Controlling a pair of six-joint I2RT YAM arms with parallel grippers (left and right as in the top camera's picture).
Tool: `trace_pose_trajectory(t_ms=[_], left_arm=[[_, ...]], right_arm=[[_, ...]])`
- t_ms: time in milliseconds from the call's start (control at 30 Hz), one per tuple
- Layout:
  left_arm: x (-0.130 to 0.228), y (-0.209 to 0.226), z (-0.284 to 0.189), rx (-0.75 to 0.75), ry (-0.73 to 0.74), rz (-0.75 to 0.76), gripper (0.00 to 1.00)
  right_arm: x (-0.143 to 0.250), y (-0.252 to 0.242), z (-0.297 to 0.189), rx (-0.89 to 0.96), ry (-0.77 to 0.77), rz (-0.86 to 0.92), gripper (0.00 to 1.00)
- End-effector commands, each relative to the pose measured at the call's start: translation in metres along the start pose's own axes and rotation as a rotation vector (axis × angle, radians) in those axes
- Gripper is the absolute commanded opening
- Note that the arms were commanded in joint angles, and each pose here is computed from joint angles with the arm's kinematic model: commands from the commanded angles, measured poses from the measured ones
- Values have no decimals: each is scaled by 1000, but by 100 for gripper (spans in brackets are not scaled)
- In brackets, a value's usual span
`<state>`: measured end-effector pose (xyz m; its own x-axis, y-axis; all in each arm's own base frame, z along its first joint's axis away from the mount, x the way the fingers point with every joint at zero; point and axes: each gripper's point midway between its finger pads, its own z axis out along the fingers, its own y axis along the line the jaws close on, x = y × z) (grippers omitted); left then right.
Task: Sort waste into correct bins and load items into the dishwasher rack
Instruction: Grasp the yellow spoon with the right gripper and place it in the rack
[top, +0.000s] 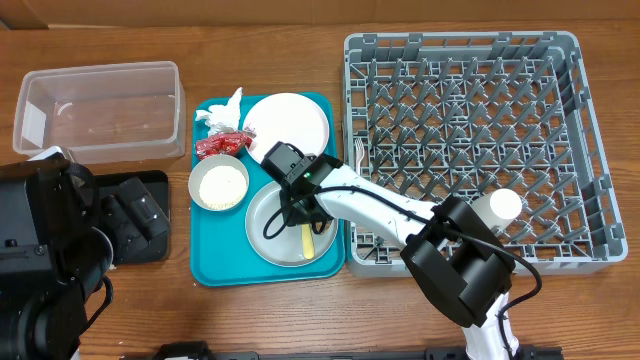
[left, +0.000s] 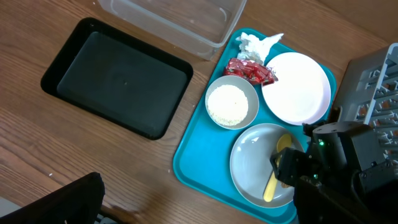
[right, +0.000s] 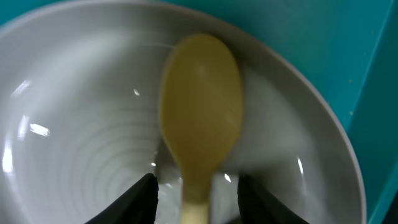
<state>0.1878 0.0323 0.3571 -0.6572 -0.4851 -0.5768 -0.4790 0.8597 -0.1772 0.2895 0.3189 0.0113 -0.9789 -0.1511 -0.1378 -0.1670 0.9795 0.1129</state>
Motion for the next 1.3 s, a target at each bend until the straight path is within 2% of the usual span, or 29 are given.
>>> trace_pose_trajectory(t_ms=[0, 100, 267, 400, 500, 767, 833, 933, 1067, 1267], left_arm=[[-2, 2, 0, -10, -11, -16, 100], [-2, 2, 0, -10, -11, -16, 100], [-2, 2, 0, -10, -11, -16, 100], [-2, 2, 0, -10, -11, -16, 100], [-2, 2, 0, -10, -11, -16, 100], [-2, 2, 0, -10, -11, -16, 100], [-2, 2, 0, -10, -11, -16, 100], [-2, 2, 0, -10, -11, -16, 100], [-2, 2, 0, -10, -11, -16, 100], [-2, 2, 0, -10, -11, -16, 100]], right_arm=[[1, 1, 2, -13, 5, 23, 42], [1, 1, 2, -13, 5, 21, 36], [2, 3, 1, -12, 5, 17, 18], [-3, 3, -6, -1, -8, 18, 12], [-15, 4, -27, 17, -42, 17, 11], [-53, 25, -127, -112, -229, -36, 11], [-66, 10, -160, -123, -298, -32, 11], [-77, -16, -182, -113, -336, -13, 11], [-92, -62, -191, -67, -344, 37, 11], [-99, -111, -171, 0, -296, 75, 11]])
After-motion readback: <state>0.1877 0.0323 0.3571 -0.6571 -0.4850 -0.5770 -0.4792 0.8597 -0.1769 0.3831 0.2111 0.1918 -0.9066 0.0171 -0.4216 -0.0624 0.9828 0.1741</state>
